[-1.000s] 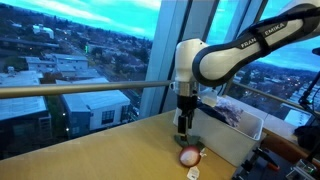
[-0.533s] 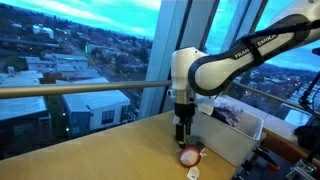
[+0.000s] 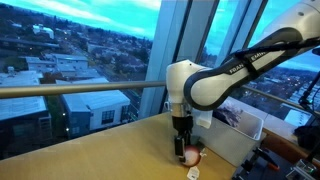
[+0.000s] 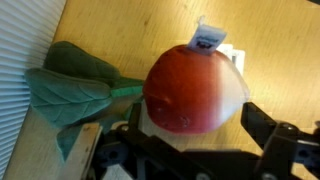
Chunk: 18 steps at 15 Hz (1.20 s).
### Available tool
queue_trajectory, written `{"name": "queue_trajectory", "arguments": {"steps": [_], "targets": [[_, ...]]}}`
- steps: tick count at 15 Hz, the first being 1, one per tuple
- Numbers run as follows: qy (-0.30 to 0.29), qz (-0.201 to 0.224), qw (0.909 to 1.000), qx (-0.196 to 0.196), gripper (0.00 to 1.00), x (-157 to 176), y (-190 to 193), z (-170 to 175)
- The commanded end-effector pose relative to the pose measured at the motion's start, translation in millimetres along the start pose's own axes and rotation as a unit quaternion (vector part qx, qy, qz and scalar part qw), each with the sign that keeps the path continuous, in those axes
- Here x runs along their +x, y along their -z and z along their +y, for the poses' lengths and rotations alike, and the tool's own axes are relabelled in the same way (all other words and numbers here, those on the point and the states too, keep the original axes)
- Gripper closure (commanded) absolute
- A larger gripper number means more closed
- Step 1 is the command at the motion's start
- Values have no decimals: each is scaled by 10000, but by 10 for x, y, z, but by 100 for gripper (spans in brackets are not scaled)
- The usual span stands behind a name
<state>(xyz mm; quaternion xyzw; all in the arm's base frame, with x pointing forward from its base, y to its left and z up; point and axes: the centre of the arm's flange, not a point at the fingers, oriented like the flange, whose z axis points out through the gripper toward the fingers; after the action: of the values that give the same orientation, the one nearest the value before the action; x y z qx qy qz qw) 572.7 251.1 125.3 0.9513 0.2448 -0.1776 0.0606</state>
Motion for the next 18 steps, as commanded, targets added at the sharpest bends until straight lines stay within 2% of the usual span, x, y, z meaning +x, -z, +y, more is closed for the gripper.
{"name": "queue_trajectory", "arguments": {"steps": [1,2,3,4,7,9,13,14,15,18], "targets": [[-66,-86,9998,-188,0,37,-162,16],[-73,-125,9997,-191,0,37,-208,31],[-83,-158,9997,-194,25,35,-249,47],[-87,-184,9996,-200,28,33,-283,64],[-68,-190,9995,-257,51,28,-272,66],[-27,-98,9995,-292,66,42,-120,12],[117,301,9984,-461,93,46,454,-135],[133,435,9977,-512,99,20,640,-133],[114,587,9965,-577,100,-30,871,-90],[-44,1037,9912,-818,98,-241,1505,157]]}}
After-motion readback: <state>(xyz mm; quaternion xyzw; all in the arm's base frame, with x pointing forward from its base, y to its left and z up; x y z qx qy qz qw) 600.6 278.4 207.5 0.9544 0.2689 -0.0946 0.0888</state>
